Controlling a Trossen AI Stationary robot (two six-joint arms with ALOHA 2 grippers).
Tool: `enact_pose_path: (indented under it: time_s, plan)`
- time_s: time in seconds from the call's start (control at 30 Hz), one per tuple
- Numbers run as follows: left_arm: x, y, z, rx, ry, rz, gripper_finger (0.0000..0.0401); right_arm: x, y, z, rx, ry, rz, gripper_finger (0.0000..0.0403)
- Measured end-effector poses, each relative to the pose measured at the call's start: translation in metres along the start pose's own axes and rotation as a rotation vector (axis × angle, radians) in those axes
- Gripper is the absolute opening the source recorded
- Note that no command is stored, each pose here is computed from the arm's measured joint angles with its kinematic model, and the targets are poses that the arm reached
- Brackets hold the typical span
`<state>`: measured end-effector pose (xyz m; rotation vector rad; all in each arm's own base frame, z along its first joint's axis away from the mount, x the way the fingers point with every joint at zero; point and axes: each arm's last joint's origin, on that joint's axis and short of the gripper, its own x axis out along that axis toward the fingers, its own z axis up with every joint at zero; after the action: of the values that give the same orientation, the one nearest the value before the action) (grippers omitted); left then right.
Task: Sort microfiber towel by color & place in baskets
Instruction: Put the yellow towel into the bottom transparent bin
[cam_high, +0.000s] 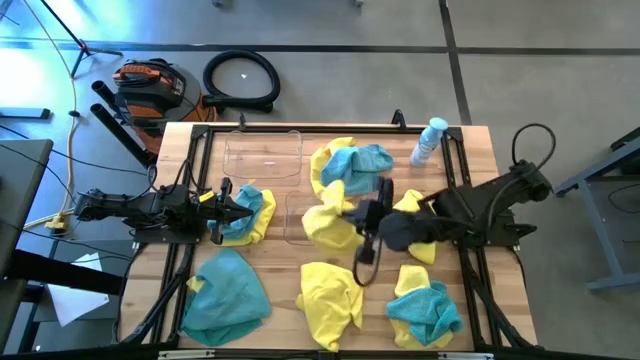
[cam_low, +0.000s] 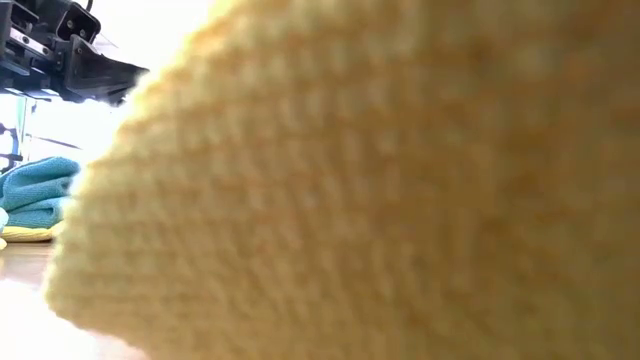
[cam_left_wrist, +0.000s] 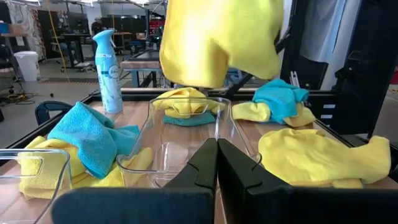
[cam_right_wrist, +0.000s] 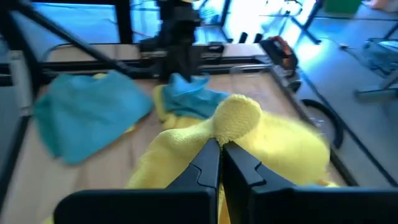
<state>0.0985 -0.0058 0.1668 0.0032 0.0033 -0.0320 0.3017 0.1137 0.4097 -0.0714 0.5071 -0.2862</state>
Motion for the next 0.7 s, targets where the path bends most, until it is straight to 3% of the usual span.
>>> enact_pose_path:
  time_s: [0.5,0.7]
  plan:
    - [0.000,0.000,0.000,0.000,0.000,0.000,0.0000,0.096,-0.018,-0.022,-0.032,0.230,-0.034,0.0000]
    - [0.000,0.000,0.000,0.000,0.000,0.000,0.0000,0.137,-0.017,-0.048,0.144,0.387,-0.083,0.0000]
